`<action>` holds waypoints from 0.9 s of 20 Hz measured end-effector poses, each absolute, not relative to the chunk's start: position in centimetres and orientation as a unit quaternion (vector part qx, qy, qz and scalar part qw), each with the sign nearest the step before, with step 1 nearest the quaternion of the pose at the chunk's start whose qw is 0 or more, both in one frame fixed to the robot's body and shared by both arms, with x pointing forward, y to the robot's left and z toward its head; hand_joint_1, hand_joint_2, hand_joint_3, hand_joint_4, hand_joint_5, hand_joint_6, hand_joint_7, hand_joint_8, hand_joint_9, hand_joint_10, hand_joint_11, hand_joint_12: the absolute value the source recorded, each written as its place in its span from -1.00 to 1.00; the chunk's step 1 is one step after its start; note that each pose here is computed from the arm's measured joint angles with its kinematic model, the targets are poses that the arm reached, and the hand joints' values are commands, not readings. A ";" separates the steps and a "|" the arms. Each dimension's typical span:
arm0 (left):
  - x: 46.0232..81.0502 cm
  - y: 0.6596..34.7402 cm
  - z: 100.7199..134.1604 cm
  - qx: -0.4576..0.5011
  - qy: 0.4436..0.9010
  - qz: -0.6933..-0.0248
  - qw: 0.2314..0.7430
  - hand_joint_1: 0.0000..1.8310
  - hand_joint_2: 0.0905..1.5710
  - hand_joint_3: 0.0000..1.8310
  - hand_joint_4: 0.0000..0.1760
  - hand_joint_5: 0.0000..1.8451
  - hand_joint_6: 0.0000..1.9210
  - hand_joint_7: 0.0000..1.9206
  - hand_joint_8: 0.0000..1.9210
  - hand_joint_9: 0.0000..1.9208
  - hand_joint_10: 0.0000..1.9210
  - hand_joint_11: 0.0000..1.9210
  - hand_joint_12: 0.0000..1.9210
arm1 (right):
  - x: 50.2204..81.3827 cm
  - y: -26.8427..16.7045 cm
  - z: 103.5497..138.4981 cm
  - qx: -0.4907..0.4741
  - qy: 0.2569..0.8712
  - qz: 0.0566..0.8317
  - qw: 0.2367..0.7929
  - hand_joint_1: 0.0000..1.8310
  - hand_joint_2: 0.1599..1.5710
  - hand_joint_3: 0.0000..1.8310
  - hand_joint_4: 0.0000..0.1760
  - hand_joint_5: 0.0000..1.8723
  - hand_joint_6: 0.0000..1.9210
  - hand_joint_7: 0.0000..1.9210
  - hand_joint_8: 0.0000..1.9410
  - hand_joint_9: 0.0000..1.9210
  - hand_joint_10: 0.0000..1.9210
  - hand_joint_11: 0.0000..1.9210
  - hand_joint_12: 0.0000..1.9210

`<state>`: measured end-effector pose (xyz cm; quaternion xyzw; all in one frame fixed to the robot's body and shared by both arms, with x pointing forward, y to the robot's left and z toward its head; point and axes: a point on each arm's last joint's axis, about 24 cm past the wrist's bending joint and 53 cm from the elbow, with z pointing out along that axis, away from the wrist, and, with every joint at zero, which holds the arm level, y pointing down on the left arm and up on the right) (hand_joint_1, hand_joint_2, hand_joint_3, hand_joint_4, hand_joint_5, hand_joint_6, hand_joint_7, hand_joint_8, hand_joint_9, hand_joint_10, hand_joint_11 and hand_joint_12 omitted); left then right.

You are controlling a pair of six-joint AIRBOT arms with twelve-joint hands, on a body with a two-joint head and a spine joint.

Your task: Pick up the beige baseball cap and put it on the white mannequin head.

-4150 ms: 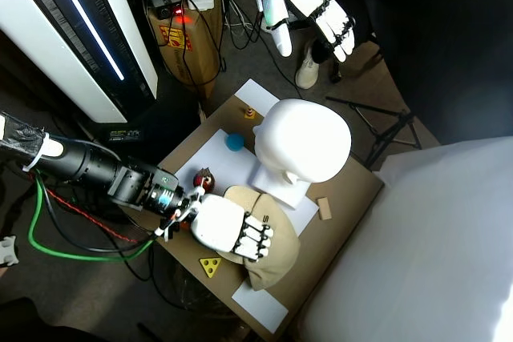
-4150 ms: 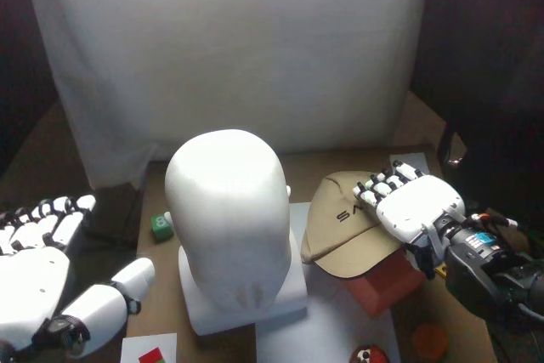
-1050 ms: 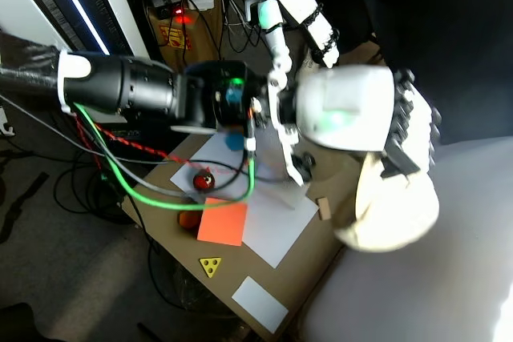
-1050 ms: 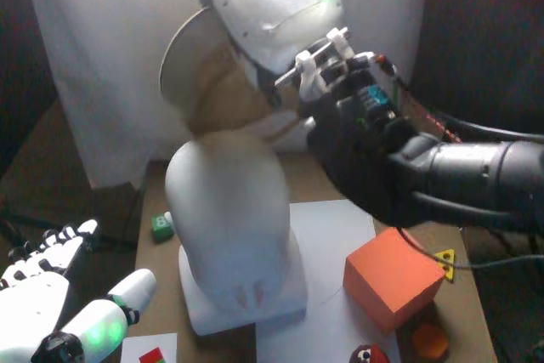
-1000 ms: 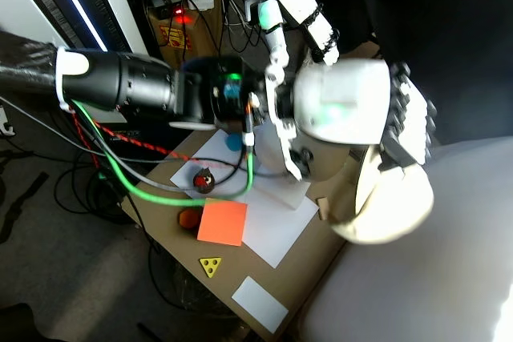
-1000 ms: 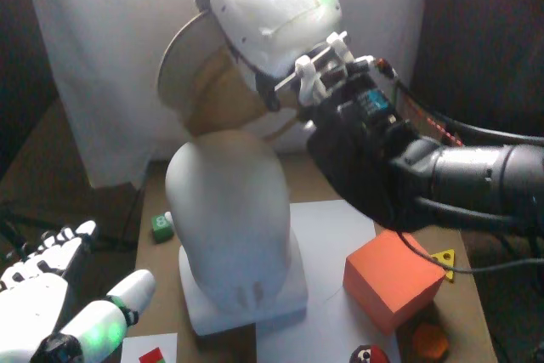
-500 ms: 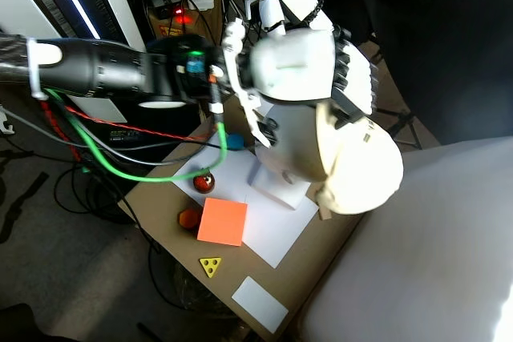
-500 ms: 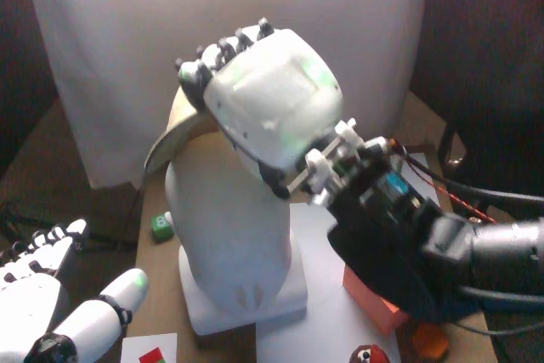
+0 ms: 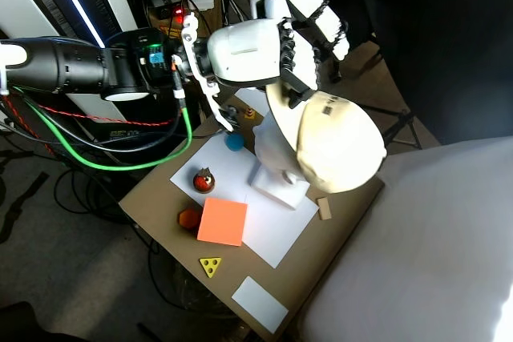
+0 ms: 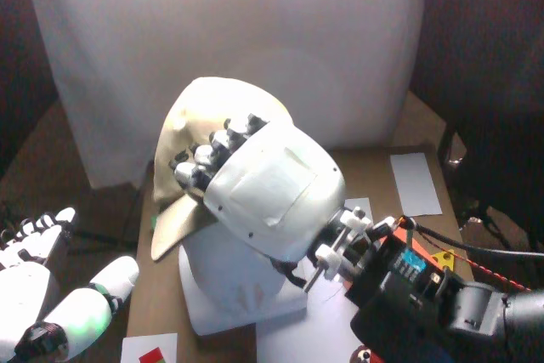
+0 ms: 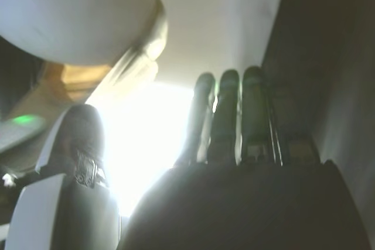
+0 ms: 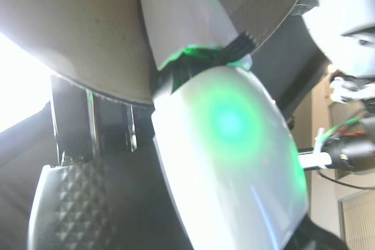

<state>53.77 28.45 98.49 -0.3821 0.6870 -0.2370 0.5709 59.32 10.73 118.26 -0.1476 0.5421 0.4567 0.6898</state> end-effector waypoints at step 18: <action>54.6 26.5 98.9 -0.357 0.701 -0.258 0.561 -1.00 0.47 -1.00 -0.95 -0.87 -1.00 -0.89 -1.00 -0.93 -1.00 -1.00 -0.66 | 59.8 9.5 113.3 -0.110 0.613 0.442 0.646 0.51 0.34 -1.00 -1.00 -0.02 -0.06 0.05 -0.10 0.04 0.29 0.01 0.38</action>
